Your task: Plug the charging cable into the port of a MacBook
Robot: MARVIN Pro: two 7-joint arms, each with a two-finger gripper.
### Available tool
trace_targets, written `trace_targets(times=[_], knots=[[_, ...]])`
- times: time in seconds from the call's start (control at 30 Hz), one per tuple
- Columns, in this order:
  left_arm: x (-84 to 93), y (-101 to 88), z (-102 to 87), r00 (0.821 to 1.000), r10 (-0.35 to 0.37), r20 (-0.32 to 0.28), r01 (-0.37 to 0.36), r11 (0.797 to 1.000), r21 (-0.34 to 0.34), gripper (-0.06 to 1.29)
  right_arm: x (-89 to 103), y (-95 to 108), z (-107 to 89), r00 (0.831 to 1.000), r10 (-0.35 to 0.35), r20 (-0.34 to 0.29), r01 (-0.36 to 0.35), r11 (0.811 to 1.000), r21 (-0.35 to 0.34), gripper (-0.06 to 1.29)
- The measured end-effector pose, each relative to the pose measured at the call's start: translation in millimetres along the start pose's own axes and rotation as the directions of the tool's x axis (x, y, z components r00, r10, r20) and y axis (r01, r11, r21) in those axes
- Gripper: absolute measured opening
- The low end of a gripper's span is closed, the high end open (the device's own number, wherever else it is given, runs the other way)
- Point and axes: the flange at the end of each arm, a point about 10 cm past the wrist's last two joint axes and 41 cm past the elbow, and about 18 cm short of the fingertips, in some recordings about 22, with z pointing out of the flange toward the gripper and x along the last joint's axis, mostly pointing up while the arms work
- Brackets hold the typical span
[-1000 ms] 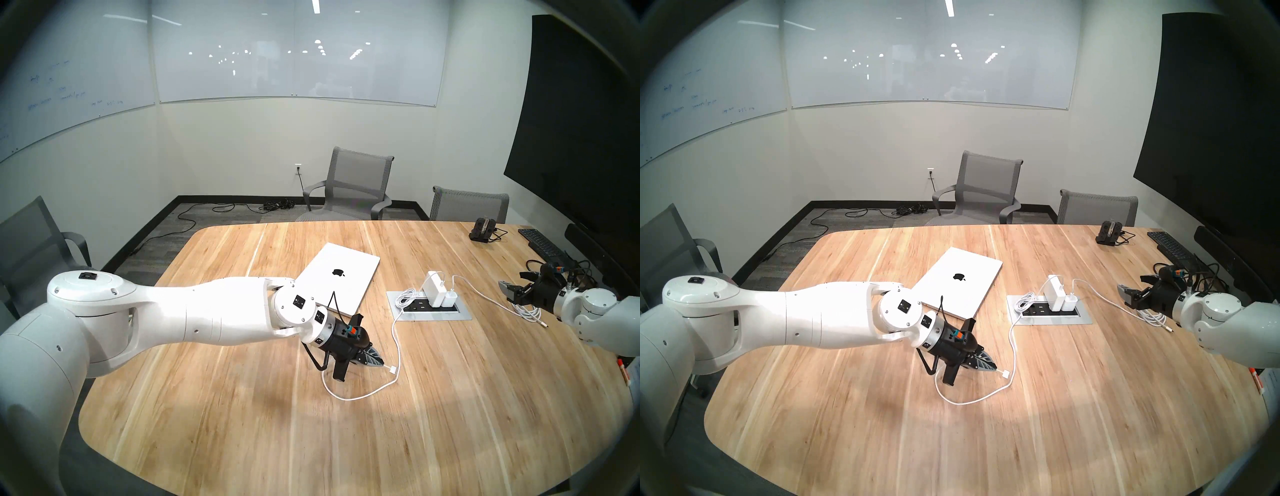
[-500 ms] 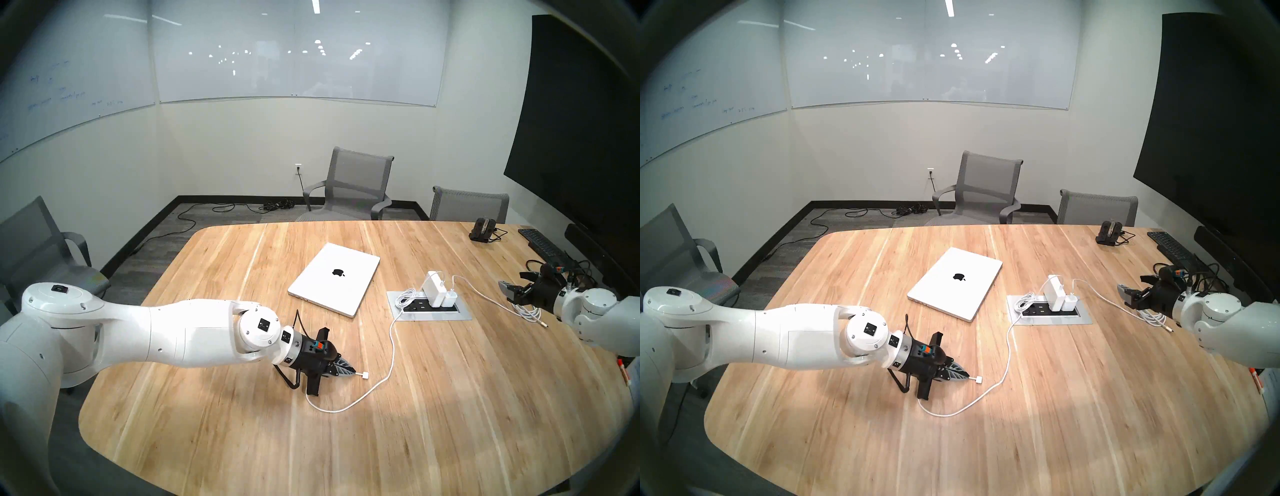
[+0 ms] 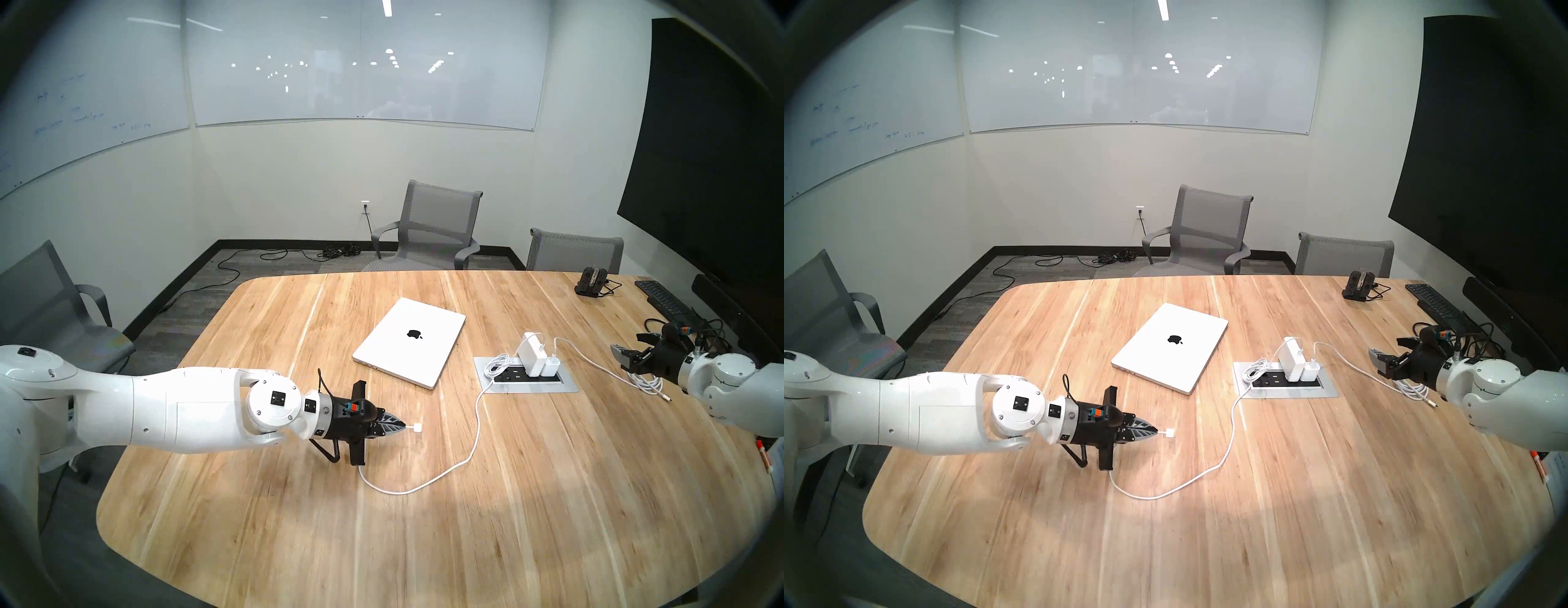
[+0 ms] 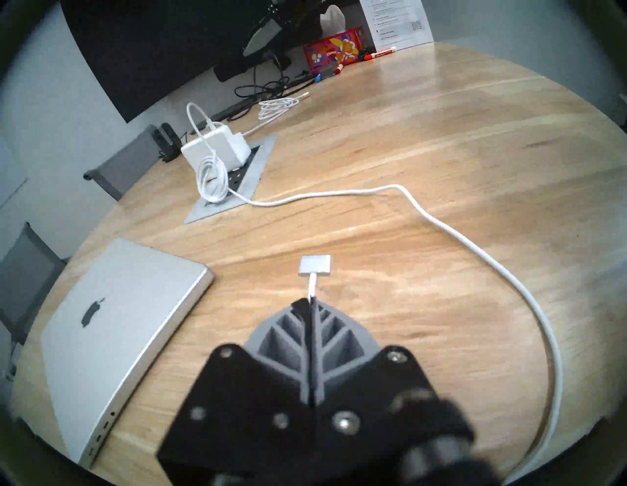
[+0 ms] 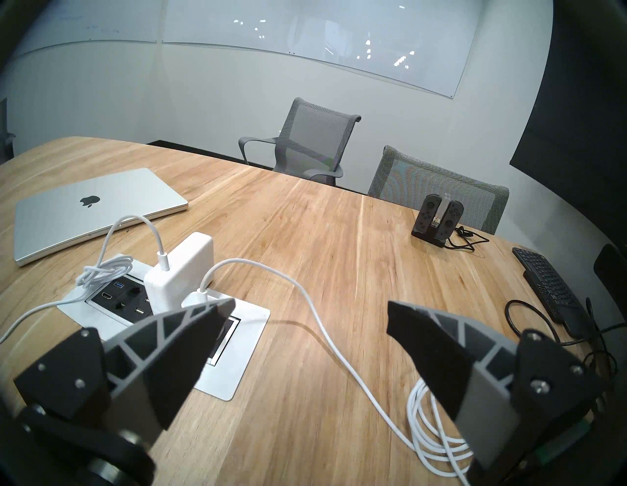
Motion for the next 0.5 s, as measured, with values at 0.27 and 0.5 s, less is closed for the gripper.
trace_targets(times=[0.27,0.5], knots=[[10.6,0.7,-19.7,0.999,-0.005,0.038,0.002,0.997,0.079,-0.02,0.0,0.0,0.0,1.0,0.0,0.0,0.0,1.0,0.0,1.22],[-16.7,19.0,-42.6,0.99,-0.097,0.1,0.08,0.983,0.163,-0.02,0.0,0.0,0.0,1.0,0.0,0.0,0.0,1.0,0.0,1.22]])
